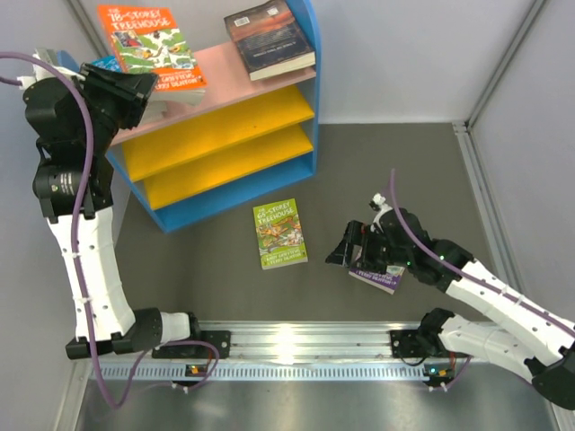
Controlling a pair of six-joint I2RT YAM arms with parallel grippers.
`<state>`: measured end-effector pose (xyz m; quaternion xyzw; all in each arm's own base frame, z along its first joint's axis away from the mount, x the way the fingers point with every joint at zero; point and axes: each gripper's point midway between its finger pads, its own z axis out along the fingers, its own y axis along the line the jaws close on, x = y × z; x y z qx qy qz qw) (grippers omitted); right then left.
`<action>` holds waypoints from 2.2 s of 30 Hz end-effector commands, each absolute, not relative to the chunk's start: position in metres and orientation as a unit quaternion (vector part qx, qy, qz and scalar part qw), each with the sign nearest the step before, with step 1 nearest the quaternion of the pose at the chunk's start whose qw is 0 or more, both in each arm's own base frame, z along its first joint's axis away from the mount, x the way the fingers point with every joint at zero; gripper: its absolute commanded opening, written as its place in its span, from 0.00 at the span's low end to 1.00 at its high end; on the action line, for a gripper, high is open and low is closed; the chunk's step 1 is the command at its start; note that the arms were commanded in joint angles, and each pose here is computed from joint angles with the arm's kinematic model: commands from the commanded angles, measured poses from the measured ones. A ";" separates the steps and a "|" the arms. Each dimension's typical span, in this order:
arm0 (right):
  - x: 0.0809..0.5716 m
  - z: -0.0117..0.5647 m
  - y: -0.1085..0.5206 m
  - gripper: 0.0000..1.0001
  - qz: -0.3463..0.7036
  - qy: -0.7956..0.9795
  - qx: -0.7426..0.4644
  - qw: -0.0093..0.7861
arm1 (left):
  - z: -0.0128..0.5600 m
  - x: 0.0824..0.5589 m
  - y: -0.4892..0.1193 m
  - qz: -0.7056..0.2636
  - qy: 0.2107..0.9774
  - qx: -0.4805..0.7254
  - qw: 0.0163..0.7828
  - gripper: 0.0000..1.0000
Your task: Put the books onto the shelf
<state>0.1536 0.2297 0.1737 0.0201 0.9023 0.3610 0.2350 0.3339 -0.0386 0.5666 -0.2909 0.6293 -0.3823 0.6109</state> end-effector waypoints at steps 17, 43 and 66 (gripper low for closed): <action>0.157 0.196 0.219 0.93 0.368 0.892 0.004 0.261 | 0.576 0.326 0.021 -0.268 0.600 -0.353 0.666 0.00; 0.146 0.183 0.211 0.92 0.375 0.893 0.045 0.244 | 0.508 0.343 0.089 -0.353 0.619 -0.425 0.558 0.65; 0.144 0.163 0.211 0.92 0.373 0.897 0.056 0.232 | 0.529 0.297 0.043 -0.410 0.616 -0.417 0.527 0.99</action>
